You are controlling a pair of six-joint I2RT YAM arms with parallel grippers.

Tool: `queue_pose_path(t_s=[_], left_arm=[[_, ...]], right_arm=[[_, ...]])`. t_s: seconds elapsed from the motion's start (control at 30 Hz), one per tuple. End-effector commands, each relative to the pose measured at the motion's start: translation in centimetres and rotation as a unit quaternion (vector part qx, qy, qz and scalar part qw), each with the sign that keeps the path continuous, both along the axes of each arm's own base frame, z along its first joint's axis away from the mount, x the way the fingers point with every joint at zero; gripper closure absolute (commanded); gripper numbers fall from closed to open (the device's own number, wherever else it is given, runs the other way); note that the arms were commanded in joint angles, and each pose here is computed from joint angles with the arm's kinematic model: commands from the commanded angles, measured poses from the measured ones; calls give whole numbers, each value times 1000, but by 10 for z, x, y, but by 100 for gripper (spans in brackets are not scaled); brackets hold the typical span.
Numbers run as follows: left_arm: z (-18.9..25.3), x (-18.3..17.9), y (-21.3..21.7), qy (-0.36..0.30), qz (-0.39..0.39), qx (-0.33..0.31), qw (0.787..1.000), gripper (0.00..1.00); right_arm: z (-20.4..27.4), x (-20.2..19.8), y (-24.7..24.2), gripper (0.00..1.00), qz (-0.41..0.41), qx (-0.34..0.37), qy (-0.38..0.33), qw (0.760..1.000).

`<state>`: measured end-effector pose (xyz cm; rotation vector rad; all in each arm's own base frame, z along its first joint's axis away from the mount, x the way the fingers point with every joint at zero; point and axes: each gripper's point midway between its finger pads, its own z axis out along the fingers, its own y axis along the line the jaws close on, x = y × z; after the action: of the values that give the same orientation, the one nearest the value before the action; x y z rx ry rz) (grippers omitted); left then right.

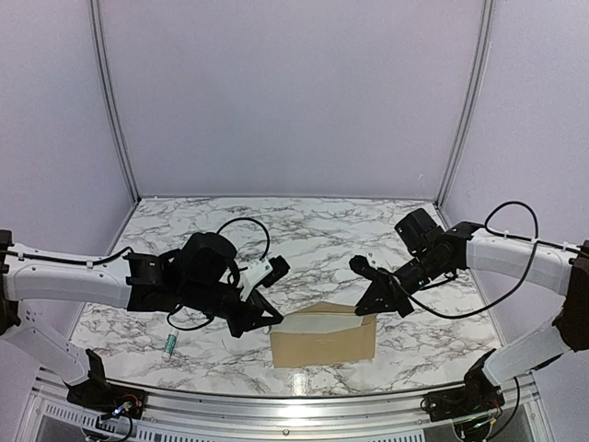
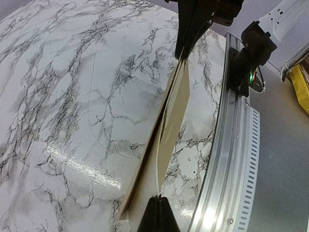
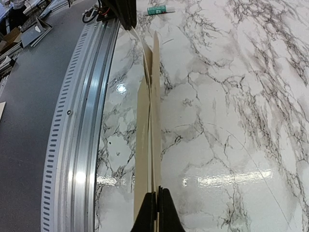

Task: Place the letter into the envelope and seal it
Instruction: Pick up the 1/4-folded letter from the envelope.

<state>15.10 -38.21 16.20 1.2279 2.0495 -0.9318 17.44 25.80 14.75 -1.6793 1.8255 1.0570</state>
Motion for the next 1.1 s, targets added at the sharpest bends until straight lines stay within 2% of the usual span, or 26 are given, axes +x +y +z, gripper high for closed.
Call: queue_pose_path(t_s=[0.0,0.33,0.43,0.53,0.7,0.87,0.93,1.0,1.07], left_arm=[[5,7,-11,-5,15,-54,998,100],[-5,5,-29,1,-15,-68,998,100],[-2,5,-34,-3,-25,-68,997,100],[-8,5,-36,-2,-30,-59,998,100],[-23,2,-41,16,-36,-48,998,100],[-35,3,-46,16,-32,-37,999,100],[-39,7,-48,15,-23,-34,999,100],[-47,13,-50,18,-7,-27,999,100],[-58,17,-52,31,6,-18,999,100]], right_arm=[[5,7,2,100,-13,9,0,1000],[9,-2,3,100,9,20,23,999],[10,-6,4,88,28,16,41,999],[9,-4,10,85,39,20,63,997],[4,-4,19,87,53,17,85,995],[-1,-9,20,71,60,13,109,992],[-2,-13,18,69,63,12,116,991],[-2,-9,15,68,53,8,106,993],[-3,7,10,64,15,-3,68,998]])
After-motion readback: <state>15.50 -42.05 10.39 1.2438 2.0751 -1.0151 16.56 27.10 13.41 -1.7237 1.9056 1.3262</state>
